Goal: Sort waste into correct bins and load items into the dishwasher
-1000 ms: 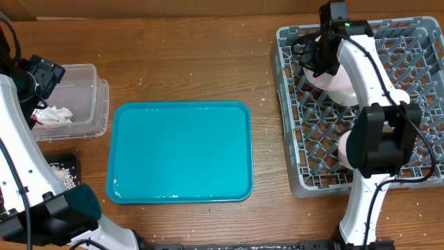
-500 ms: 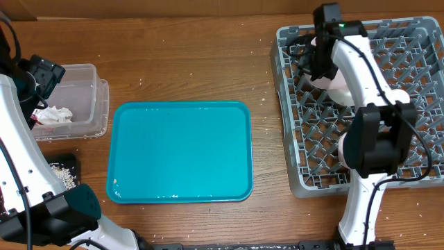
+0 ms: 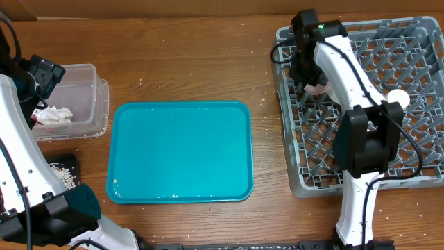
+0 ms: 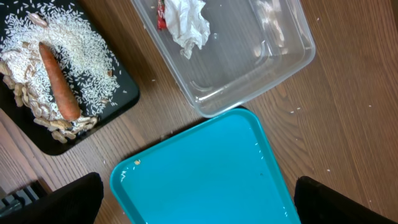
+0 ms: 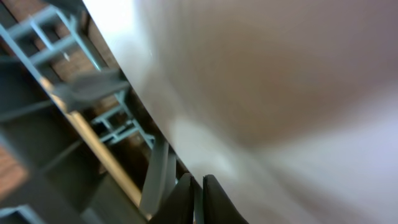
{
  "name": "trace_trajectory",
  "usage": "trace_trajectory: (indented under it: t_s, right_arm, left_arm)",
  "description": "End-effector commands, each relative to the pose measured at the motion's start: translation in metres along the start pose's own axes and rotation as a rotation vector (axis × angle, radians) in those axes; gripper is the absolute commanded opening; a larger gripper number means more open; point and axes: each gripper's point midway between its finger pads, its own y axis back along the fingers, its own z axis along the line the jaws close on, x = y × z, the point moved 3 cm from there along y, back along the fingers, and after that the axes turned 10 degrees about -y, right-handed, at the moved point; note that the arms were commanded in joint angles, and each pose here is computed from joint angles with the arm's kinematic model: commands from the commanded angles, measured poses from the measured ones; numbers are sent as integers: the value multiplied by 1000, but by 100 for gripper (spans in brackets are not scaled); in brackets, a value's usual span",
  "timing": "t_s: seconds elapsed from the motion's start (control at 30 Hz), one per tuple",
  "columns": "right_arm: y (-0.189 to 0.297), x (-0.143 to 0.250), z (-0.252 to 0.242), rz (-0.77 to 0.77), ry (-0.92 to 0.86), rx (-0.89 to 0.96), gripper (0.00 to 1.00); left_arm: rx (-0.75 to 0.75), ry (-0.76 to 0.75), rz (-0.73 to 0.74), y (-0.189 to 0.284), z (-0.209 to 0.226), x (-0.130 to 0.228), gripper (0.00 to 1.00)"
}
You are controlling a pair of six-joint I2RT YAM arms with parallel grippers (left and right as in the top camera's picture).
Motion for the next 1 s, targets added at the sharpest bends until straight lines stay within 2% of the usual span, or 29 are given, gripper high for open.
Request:
trace_trajectory:
  t_s: [0.0, 0.07, 0.1, 0.13, 0.2, 0.27, 0.3, 0.33, 0.47, 0.57, 0.73, 0.97]
  right_arm:
    - [114, -15, 7, -118, -32, -246, 19]
    - [160, -14, -7, -160, -38, -304, 32]
    - [183, -11, -16, -183, -43, -326, 44]
    - [202, -8, -26, -203, -45, -345, 50]
    - [236, 2, -46, -241, -34, -377, 77]
    - [265, 18, -72, -265, -40, -400, 86]
    - [275, 26, -83, -269, -41, -404, 97]
    - [284, 31, -90, -284, -30, -424, 100]
    - [312, 59, -121, -317, -14, -493, 100]
    - [310, 78, -138, -303, -13, -486, 100]
    - [275, 119, -170, -200, -81, -414, 100]
    - [209, 169, -190, -9, -49, -298, 100]
  left_arm:
    - [-12, -3, -1, -1, -1, 1, 100]
    - [-12, -3, -1, -1, -1, 1, 100]
    - [-12, -3, -1, -1, -1, 1, 100]
    - [-12, -3, -1, -1, -1, 1, 100]
    - [-12, -3, -1, -1, -1, 1, 100]
    - [-12, -3, -1, -1, -1, 1, 100]
    - [-12, -3, -1, -1, -1, 1, 100]
    - [-12, -3, -1, -1, -1, 1, 100]
    - [-12, -3, -1, -1, -1, 1, 100]
    - [-11, -3, 0, -1, -2, 1, 100]
    - [-12, -3, -1, -1, -1, 1, 100]
    - [-12, -3, -1, -1, -1, 1, 100]
